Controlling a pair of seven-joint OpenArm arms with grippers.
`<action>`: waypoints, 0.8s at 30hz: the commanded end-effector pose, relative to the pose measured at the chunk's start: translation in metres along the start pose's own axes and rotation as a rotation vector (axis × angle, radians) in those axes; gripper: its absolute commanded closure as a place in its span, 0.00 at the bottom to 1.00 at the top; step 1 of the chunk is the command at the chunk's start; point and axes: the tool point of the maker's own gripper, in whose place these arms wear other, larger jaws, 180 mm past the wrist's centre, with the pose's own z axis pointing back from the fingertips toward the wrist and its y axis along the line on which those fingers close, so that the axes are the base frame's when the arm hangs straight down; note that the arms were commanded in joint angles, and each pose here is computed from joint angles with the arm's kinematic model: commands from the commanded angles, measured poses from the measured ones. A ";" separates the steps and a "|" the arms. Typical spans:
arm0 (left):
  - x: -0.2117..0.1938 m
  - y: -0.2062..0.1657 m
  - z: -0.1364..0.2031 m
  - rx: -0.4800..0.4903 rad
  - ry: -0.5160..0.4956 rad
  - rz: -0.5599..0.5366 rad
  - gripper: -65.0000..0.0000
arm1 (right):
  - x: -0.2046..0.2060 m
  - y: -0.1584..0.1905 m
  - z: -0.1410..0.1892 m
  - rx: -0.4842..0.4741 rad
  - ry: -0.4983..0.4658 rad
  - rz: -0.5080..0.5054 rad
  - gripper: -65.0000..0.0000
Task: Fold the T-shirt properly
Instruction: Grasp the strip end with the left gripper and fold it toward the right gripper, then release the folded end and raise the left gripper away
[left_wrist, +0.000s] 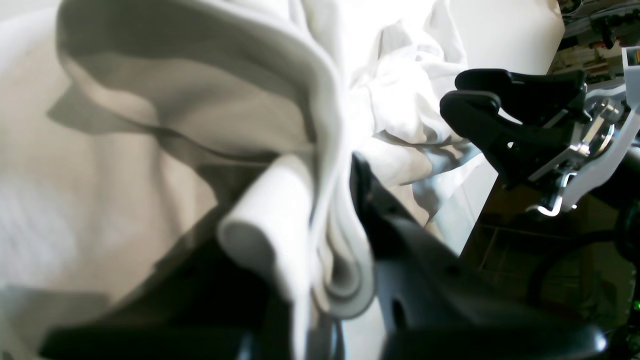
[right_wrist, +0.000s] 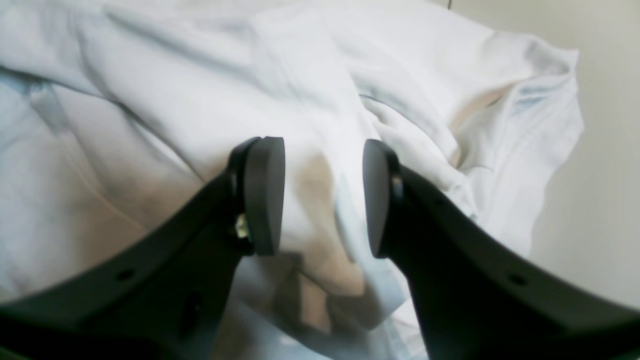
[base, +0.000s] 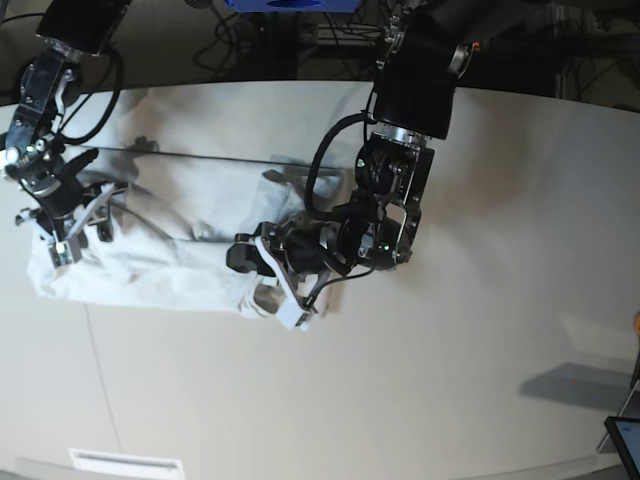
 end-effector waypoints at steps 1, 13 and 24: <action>0.021 -0.015 0.001 -0.047 -0.056 -0.021 0.76 | 0.015 -0.005 0.003 -0.007 -0.050 0.010 0.62; 0.034 -0.044 -0.003 -0.109 -0.100 -0.030 0.44 | 0.015 -0.005 0.003 -0.007 -0.051 0.010 0.62; 0.087 -0.074 0.038 -0.232 -0.234 -0.099 0.45 | 0.017 -0.005 0.004 -0.007 -0.058 0.013 0.62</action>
